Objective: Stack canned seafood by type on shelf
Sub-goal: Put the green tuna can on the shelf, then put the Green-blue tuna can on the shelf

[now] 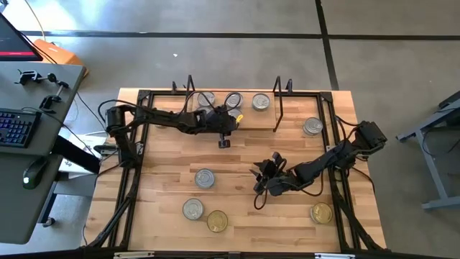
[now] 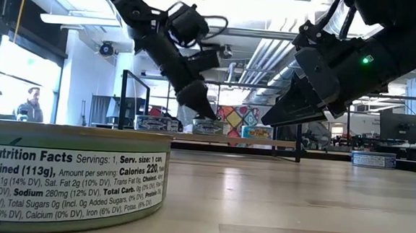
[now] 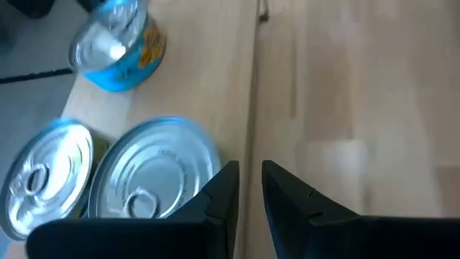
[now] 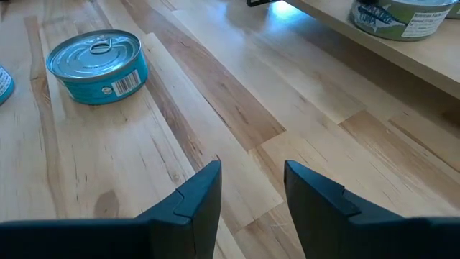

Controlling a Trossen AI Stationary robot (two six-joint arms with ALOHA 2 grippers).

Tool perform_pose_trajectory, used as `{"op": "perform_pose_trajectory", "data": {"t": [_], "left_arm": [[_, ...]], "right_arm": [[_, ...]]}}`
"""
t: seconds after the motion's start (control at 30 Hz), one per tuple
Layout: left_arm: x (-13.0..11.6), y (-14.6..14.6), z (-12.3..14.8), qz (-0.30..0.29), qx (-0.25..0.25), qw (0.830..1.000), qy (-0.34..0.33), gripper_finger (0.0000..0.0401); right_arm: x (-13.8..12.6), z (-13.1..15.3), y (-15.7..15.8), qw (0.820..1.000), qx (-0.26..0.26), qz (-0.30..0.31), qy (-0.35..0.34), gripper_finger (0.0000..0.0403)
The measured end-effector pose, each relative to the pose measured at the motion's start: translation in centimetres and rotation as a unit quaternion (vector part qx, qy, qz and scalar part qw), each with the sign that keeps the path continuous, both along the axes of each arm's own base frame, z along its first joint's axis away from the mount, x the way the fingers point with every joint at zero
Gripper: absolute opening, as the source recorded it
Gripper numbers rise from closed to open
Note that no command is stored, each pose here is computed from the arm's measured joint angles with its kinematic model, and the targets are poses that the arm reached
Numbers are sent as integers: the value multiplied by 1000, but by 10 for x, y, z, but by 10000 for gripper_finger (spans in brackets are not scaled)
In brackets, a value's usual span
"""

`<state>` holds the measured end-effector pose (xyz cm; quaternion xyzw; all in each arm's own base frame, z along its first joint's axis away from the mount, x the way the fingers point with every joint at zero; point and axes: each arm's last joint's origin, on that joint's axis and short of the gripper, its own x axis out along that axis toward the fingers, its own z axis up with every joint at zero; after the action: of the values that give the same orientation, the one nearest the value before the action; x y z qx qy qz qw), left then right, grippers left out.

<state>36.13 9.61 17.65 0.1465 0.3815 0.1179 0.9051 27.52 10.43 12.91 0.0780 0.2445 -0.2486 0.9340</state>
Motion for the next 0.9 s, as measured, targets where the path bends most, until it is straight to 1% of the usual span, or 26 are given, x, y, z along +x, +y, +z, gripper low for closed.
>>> {"op": "perform_pose_trajectory", "data": {"t": [0.1, 0.17, 0.23, 0.3, 0.37, 0.47, 0.57, 0.67, 0.73, 0.8, 0.83, 0.9], "left_arm": [[-1, -14, 10, -11, -6, 1000, -7, 52], [-2, -25, 15, -19, -15, 1000, -4, 52], [-2, -38, 17, -25, -30, 999, -8, 52], [1, -52, 17, -39, -51, 998, -17, 52], [5, -69, 15, -70, -61, 995, -25, 52], [9, -92, 13, -103, -62, 992, -28, 52], [11, -112, 14, -123, -67, 989, -43, 52], [15, -130, 14, -139, -74, 985, -69, 52], [14, -140, 13, -148, -73, 984, -67, 52], [12, -147, 12, -145, -66, 985, -60, 52], [9, -150, 10, -138, -59, 987, -53, 52], [-1, -154, 1, -118, -39, 992, -29, 52]], "right_arm": [[-1, -1, 0, 1000, 1, 4, 8, 144], [0, -1, 1, 999, 16, 25, 15, 144], [-1, 4, 4, 998, 27, 48, 23, 144], [-3, 19, 8, 997, 37, 63, 28, 144], [-9, 39, 14, 994, 58, 76, 53, 144], [-24, 70, 24, 983, 102, 86, 126, 144], [-42, 100, 32, 975, 111, 50, 188, 144], [-57, 118, 37, 964, 118, 16, 237, 144], [-61, 121, 41, 962, 129, 8, 239, 144], [-64, 117, 48, 965, 131, 22, 227, 144], [-62, 110, 53, 967, 134, 45, 210, 144], [-57, 96, 65, 970, 142, 115, 159, 144]]}}
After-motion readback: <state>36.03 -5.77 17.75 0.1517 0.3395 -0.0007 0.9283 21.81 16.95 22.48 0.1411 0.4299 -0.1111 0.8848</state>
